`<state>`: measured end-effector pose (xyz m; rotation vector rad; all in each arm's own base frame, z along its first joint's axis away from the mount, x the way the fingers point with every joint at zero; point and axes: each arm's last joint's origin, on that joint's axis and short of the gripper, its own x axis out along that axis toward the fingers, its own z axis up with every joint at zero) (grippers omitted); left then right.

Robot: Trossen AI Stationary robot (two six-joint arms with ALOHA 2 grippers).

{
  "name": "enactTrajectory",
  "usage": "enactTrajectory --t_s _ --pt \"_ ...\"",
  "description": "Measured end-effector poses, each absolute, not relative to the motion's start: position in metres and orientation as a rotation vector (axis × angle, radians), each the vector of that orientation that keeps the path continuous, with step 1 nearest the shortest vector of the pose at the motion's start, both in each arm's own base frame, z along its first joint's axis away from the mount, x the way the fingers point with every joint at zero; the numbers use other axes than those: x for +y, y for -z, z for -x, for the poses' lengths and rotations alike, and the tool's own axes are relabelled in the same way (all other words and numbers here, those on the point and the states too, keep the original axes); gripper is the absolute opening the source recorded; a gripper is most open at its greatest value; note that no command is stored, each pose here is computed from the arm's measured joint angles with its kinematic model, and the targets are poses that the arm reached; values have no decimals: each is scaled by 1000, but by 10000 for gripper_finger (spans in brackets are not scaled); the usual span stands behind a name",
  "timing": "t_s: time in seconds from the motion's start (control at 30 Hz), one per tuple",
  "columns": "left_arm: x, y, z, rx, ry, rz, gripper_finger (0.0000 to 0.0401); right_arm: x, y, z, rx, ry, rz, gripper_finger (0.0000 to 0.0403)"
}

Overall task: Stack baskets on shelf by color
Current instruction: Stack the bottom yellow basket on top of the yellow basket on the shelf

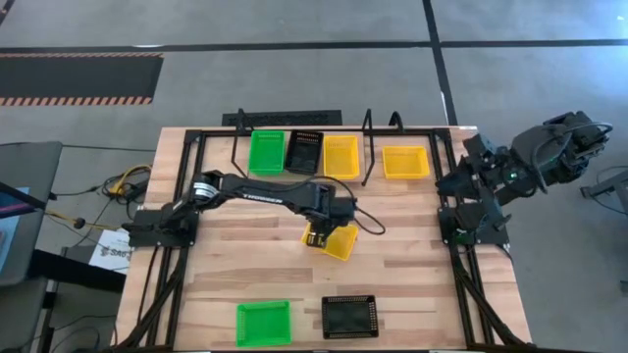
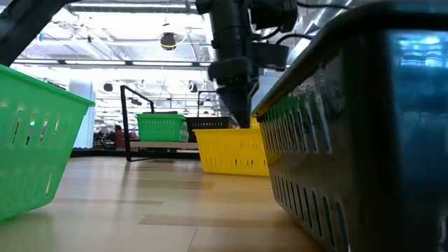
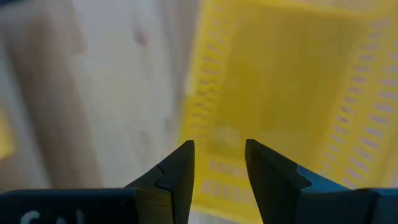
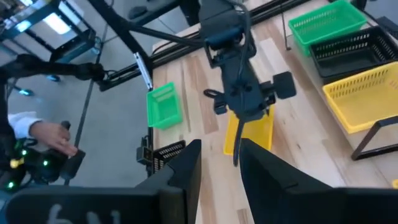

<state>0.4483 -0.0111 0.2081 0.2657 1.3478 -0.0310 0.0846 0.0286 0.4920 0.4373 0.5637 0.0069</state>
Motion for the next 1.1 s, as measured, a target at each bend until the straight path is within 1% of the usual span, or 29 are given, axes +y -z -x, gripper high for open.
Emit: enactTrajectory --t_s 0.07,0.27,0.5,0.73,0.83,1.1 --pt "-10 -210 -451 1312 8 -266 131 29 -492 -83 565 -23 -434 128" --pt "-7 -217 -453 1290 -12 -253 130 31 -492 -82 571 -48 -426 127" --pt "-6 -216 -453 1297 54 -262 130 32 -492 -82 572 -58 -423 126" --pt "11 -216 -453 1299 36 -262 130 33 -492 -82 570 -59 -426 127" --pt "16 -216 -452 1301 58 -249 130 33 -492 -82 570 -59 -426 126" --pt "15 -212 -452 1299 128 -239 130 33 -494 -83 551 -65 -433 123"
